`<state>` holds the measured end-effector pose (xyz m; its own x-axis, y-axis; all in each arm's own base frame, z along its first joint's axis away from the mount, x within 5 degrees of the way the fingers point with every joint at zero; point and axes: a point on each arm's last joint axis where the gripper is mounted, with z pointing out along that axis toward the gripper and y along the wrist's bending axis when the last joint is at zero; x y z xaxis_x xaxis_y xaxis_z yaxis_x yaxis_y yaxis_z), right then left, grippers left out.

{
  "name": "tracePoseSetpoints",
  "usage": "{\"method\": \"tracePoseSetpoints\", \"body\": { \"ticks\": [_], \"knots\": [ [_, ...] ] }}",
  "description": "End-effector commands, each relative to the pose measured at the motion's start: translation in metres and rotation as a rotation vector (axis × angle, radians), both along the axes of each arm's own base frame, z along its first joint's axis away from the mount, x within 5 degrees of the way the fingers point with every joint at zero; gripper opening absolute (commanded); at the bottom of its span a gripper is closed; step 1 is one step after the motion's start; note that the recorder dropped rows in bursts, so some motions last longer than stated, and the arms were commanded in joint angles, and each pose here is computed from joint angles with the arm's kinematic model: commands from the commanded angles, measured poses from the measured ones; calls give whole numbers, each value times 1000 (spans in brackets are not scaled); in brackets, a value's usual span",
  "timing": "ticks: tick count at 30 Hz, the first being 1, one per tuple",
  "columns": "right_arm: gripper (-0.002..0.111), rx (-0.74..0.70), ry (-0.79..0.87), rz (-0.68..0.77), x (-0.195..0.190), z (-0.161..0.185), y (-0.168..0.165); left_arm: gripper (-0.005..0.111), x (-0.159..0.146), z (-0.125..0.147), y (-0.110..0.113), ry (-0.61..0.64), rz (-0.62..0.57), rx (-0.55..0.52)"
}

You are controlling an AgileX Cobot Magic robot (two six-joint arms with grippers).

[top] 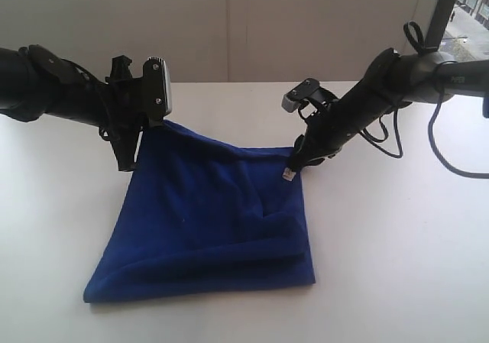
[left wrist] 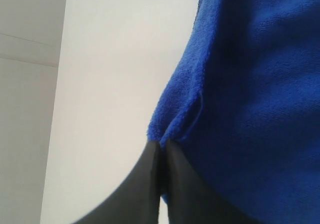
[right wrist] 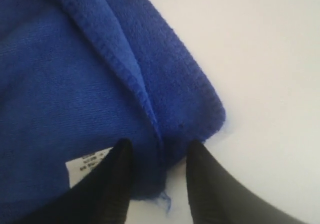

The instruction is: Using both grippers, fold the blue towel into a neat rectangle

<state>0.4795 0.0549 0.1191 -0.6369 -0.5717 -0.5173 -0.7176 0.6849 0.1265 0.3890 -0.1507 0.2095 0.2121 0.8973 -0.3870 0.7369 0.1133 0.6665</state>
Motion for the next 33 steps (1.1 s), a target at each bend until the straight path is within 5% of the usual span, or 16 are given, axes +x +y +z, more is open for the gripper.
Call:
{"method": "tracePoseSetpoints", "body": {
  "ticks": [1,14,25,33],
  "knots": [
    [28,0,29,10,-2,-5,-1,0,-4,3,-4,-57,-111,80],
    [0,9,18,26,-5,12,0,0,-4,3,-4,-57,-111,80],
    [0,-1,-36,34,-7,39,0,0,-3,5,-3,-67,-103,82],
    [0,-2,-79,77,-18,84,1,0,-12,37,-1,-110,-74,19]
  ]
}}
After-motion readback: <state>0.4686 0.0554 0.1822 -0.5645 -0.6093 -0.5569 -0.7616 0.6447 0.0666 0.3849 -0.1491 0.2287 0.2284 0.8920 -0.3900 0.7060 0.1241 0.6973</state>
